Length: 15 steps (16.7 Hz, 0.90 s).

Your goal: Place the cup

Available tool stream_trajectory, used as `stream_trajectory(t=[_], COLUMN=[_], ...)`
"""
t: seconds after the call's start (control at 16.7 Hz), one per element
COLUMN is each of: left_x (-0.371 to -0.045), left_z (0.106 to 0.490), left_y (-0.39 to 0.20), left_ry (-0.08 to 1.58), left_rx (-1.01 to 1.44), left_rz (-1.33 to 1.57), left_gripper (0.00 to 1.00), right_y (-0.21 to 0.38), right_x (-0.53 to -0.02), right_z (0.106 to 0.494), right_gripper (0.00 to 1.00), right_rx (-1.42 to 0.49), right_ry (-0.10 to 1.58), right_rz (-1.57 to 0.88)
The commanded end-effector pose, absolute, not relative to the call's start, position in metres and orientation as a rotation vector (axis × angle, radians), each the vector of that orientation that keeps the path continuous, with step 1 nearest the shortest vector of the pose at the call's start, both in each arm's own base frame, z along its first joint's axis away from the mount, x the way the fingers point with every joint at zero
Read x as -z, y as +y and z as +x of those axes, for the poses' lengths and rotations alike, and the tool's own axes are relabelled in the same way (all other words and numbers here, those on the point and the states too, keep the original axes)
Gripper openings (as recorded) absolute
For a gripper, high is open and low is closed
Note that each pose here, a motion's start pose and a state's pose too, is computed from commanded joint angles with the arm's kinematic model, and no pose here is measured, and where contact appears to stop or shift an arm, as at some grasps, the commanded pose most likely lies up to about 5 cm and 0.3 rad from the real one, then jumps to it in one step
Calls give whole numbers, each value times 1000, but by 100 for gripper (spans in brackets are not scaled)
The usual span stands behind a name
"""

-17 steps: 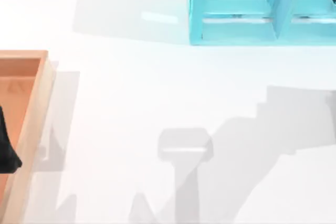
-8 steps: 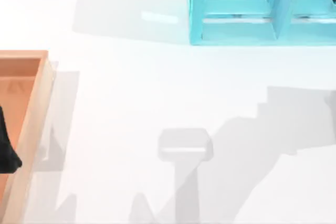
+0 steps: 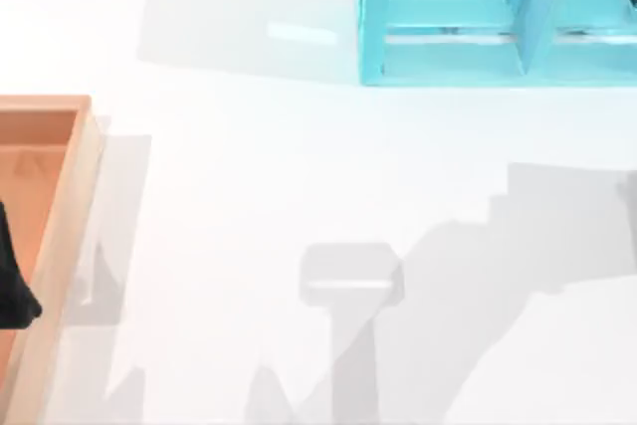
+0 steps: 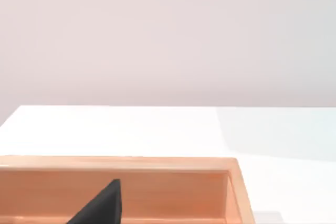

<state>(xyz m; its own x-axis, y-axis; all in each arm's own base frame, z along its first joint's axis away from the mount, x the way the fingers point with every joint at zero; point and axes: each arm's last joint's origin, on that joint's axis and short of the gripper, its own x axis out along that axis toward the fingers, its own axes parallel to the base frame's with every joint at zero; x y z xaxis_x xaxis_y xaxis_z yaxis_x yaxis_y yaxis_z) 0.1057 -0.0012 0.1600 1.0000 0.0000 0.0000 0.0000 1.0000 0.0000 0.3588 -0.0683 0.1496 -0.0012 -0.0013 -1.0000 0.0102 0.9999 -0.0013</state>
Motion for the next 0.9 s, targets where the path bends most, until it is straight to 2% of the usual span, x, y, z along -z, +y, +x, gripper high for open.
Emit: stream_trajectory(t=[0.24,0.48,0.72,0.9], left_x=[-160,-160,-160,-160], left_z=[106,106,106,106], left_y=[-1,-1,-1,-1], left_ry=[0,0,0,0], left_rx=[0,0,0,0], left_rz=[0,0,0,0], left_gripper=[100,100,100,100], right_y=[-106,-170,-230,-242], right_x=[-154,-194,-216,-220], right_z=[366,378,363,358], right_gripper=[0,0,0,0], right_rx=[4,22,29,35], right_ry=[1613,1552,1561,1565], right_rz=[2,-13,-16,-20])
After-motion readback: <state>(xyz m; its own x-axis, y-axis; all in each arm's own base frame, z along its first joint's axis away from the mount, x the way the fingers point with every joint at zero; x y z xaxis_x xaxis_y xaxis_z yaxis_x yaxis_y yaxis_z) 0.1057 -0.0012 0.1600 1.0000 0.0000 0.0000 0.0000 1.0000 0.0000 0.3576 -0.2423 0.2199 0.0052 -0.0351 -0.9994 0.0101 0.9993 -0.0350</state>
